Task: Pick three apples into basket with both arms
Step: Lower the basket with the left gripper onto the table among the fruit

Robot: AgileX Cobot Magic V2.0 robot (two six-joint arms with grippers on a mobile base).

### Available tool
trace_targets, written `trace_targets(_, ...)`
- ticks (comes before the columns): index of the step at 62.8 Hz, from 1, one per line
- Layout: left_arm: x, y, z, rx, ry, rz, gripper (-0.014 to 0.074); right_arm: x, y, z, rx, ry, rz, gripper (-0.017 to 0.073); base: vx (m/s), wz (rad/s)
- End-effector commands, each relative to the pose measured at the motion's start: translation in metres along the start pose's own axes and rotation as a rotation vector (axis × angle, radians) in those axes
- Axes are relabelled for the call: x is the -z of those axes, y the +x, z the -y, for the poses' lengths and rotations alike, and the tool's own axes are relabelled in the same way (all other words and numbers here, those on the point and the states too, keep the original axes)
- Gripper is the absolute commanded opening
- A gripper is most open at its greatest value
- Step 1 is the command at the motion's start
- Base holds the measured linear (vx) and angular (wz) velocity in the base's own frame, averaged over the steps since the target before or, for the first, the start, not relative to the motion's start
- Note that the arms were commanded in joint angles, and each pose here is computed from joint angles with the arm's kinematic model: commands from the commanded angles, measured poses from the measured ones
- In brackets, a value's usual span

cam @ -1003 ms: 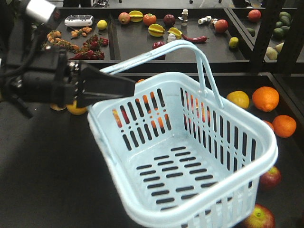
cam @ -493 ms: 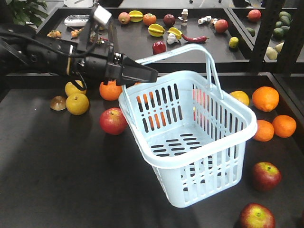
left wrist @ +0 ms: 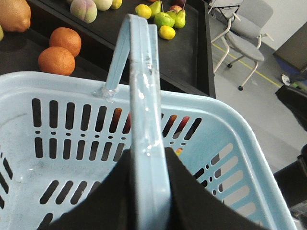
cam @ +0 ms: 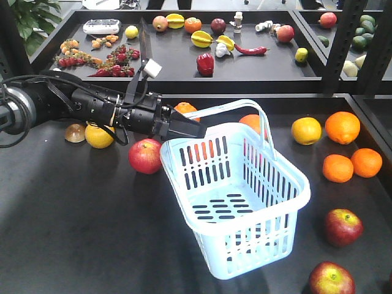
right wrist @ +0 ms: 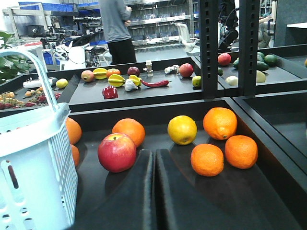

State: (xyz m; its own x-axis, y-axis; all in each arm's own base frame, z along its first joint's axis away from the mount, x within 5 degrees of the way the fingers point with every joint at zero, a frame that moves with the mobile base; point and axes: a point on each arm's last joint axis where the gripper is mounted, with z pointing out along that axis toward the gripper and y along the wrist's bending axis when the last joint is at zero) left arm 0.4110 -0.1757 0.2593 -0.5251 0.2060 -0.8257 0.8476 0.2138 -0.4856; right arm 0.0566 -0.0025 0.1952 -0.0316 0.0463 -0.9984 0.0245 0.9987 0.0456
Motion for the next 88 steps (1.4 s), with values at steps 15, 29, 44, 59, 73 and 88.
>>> trace_targets(15,0.004,-0.006,0.021,-0.068,0.154,-0.049,-0.0006,0.000,-0.002,-0.002,0.021,-0.022,0.065,-0.0005,0.00,0.00)
trace_targets(29,0.012,-0.003,0.010,-0.070,0.133,-0.038,-0.0006,0.000,-0.002,-0.002,0.021,-0.022,0.065,-0.0005,0.00,0.00)
trace_targets(44,0.034,-0.003,-0.003,-0.054,0.084,-0.011,0.0004,0.000,-0.002,-0.002,0.021,-0.022,0.065,-0.0005,0.00,0.00)
trace_targets(59,0.035,-0.003,-0.003,-0.046,0.083,-0.010,0.0005,0.000,-0.002,-0.002,0.021,-0.022,0.065,-0.0005,0.00,0.00)
trace_targets(73,0.035,-0.003,-0.003,-0.036,0.083,-0.011,0.0008,0.000,-0.002,-0.002,0.021,-0.022,0.065,-0.0005,0.00,0.00)
trace_targets(88,0.035,-0.003,-0.003,-0.002,0.083,-0.012,0.0134,0.000,-0.002,-0.002,0.021,-0.022,0.065,-0.0005,0.00,0.00)
